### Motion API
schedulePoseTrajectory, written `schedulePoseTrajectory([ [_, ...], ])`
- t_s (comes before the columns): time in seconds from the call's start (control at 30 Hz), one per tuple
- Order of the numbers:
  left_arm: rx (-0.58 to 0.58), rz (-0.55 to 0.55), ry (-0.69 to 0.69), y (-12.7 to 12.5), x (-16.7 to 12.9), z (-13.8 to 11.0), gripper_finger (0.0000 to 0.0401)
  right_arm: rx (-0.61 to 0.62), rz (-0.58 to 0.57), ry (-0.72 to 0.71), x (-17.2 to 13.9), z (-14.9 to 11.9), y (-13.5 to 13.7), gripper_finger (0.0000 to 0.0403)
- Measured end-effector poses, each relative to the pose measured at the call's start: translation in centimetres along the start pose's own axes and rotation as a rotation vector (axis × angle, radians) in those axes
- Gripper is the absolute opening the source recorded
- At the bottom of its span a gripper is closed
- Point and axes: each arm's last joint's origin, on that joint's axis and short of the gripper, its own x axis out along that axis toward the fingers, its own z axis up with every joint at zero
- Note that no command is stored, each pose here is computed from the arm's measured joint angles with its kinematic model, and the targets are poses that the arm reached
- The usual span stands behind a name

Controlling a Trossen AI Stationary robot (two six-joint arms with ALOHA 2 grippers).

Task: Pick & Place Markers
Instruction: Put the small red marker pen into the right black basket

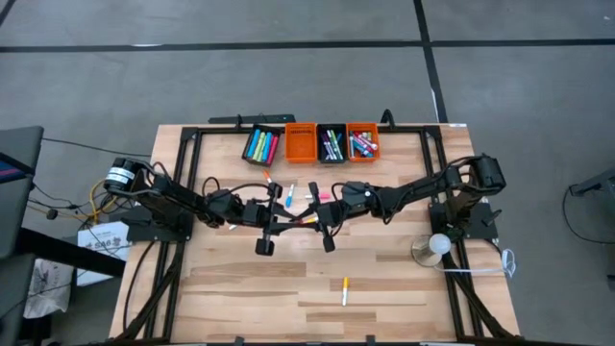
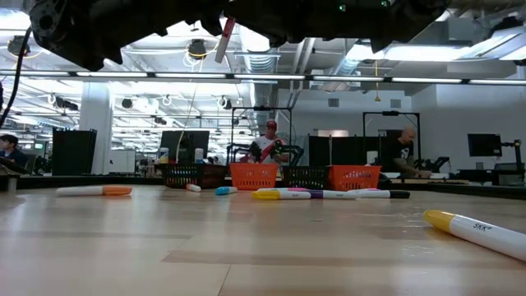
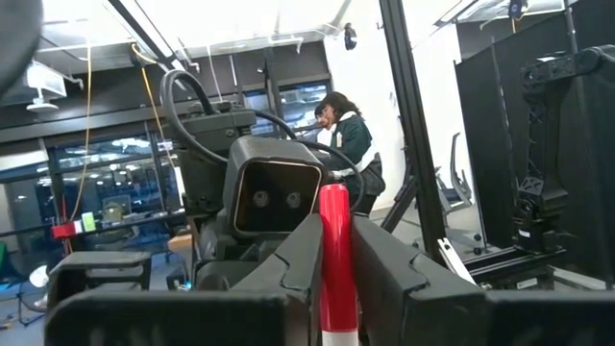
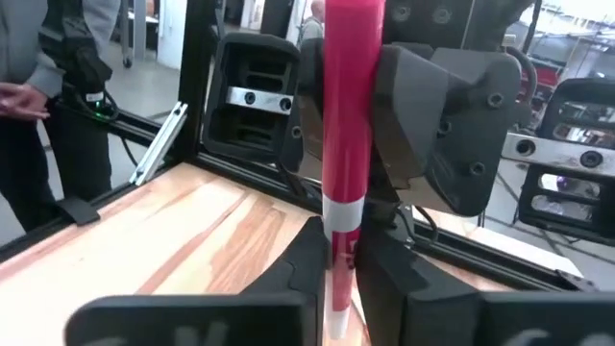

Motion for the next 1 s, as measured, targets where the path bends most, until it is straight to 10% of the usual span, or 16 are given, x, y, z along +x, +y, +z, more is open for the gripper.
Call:
schedulePoseTrajectory([
  [1.0,-0.066,0.117,0.110,0.59,-0.22,0.40,0.0167,0.053,-0.004,0.060,-0.17,-0.78,-0.51,0.0031],
])
